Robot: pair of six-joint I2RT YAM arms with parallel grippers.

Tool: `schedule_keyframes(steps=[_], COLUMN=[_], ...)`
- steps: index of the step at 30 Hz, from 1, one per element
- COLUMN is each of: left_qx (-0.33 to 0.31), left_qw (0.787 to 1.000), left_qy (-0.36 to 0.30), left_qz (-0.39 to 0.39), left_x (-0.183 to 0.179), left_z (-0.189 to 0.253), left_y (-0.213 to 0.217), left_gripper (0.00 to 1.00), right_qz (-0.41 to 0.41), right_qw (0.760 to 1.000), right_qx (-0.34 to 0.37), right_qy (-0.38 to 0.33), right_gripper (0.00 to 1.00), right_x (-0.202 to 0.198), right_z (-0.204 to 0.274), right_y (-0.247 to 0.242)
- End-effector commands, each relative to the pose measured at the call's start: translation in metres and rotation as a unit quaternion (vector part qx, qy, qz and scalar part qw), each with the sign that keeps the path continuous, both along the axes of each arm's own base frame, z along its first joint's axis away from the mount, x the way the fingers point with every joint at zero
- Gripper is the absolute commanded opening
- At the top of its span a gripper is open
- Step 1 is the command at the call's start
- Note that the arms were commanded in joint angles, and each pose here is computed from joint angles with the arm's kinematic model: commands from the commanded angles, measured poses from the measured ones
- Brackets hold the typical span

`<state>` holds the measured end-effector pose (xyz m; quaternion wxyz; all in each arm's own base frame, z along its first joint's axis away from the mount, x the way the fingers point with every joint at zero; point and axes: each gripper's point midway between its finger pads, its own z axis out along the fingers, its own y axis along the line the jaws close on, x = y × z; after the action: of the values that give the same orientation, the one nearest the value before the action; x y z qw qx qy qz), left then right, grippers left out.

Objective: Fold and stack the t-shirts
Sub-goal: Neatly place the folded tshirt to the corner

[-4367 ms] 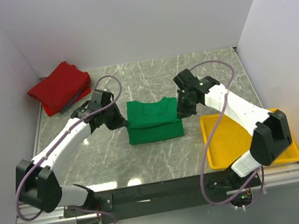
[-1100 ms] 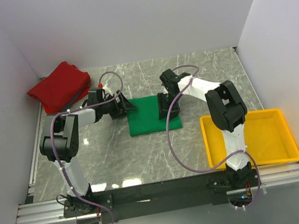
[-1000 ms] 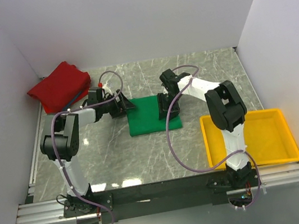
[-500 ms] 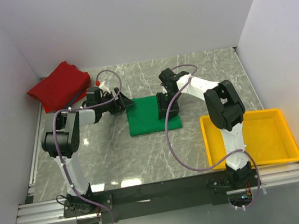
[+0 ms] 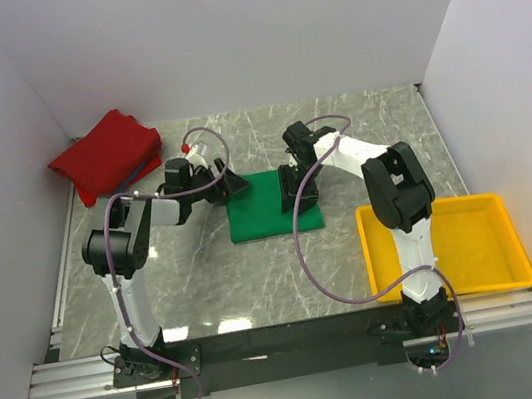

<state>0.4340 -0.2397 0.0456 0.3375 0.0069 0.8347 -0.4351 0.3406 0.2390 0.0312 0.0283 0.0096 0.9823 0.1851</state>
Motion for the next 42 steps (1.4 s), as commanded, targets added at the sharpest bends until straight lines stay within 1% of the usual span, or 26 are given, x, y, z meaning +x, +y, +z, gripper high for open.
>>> schedule_keyframes(steps=[1, 9, 14, 17, 20, 21, 23, 24, 26, 27, 30, 33, 34, 35, 37, 38, 40, 41, 42], left_qx=[0.052, 0.061, 0.062, 0.070, 0.084, 0.087, 0.107, 0.113, 0.140, 0.144, 0.187, 0.225, 0.230, 0.229, 0.242, 0.237, 0.247, 0.244, 0.256], left_qw=[0.987, 0.983, 0.980, 0.980, 0.979, 0.979, 0.976, 0.977, 0.971, 0.973, 0.967, 0.959, 0.959, 0.959, 0.956, 0.958, 0.956, 0.958, 0.955], left_qy=[0.150, 0.174, 0.186, 0.187, 0.187, 0.183, 0.191, 0.180, 0.191, 0.178, 0.172, 0.161, 0.158, 0.149, 0.149, 0.137, 0.138, 0.120, 0.127], left_qz=[-0.004, -0.018, -0.023, -0.023, -0.014, -0.010, 0.000, 0.002, 0.016, 0.018, 0.032, 0.053, 0.057, 0.069, 0.077, 0.087, 0.080, 0.088, 0.075], left_x=[-0.064, -0.093, -0.102, -0.101, -0.092, -0.085, -0.081, -0.070, -0.066, -0.054, -0.039, -0.021, -0.016, -0.002, 0.003, 0.017, 0.021, 0.037, 0.035], left_z=[-0.079, -0.087, -0.092, -0.092, -0.090, -0.086, -0.088, -0.083, -0.085, -0.077, -0.067, -0.046, -0.040, -0.026, -0.013, 0.003, 0.015, 0.033, 0.032], left_y=[0.005, -0.005, -0.013, -0.015, -0.013, -0.014, -0.010, -0.011, -0.005, -0.006, 0.006, 0.024, 0.028, 0.036, 0.049, 0.057, 0.067, 0.073, 0.078], left_gripper=[0.86, 0.82, 0.78, 0.75, 0.62, 0.50, 0.39, 0.28, 0.14, 0.00, 0.00, 0.00, 0.00, 0.00, 0.00, 0.00, 0.00, 0.00, 0.00], right_qz=[-0.006, -0.011, -0.010, -0.010, -0.010, -0.010, -0.009, -0.009, -0.007, -0.005, -0.002, 0.001, 0.003, 0.001, 0.001, 0.002, -0.002, -0.002, -0.005], right_qw=[1.000, 1.000, 1.000, 1.000, 1.000, 1.000, 1.000, 1.000, 1.000, 1.000, 1.000, 0.999, 0.999, 0.998, 0.997, 0.996, 0.995, 0.995, 0.995], right_qx=[0.009, 0.014, 0.017, 0.016, 0.016, 0.016, 0.017, 0.017, 0.016, 0.017, 0.006, -0.025, -0.035, -0.046, -0.067, -0.074, -0.082, -0.083, -0.083], right_qy=[-0.006, -0.006, -0.007, -0.007, -0.011, -0.011, -0.015, -0.015, -0.019, -0.021, -0.027, -0.036, -0.038, -0.039, -0.045, -0.046, -0.052, -0.052, -0.053], right_gripper=[0.57, 0.57, 0.57, 0.57, 0.57, 0.57, 0.57, 0.57, 0.57, 0.57, 0.57, 0.61, 0.62, 0.63, 0.65, 0.65, 0.66, 0.66, 0.66], right_x=[0.004, 0.002, 0.000, -0.003, -0.002, -0.003, -0.001, -0.002, 0.000, 0.000, 0.000, 0.001, 0.000, 0.001, 0.003, 0.003, 0.007, 0.007, 0.009], right_z=[0.002, 0.002, 0.003, 0.002, 0.004, 0.005, 0.008, 0.009, 0.013, 0.014, 0.020, 0.022, 0.022, 0.025, 0.026, 0.028, 0.031, 0.031, 0.032], right_y=[0.001, 0.002, 0.003, 0.002, 0.001, 0.001, 0.001, 0.001, 0.001, 0.001, -0.004, -0.016, -0.021, -0.026, -0.036, -0.039, -0.046, -0.047, -0.049])
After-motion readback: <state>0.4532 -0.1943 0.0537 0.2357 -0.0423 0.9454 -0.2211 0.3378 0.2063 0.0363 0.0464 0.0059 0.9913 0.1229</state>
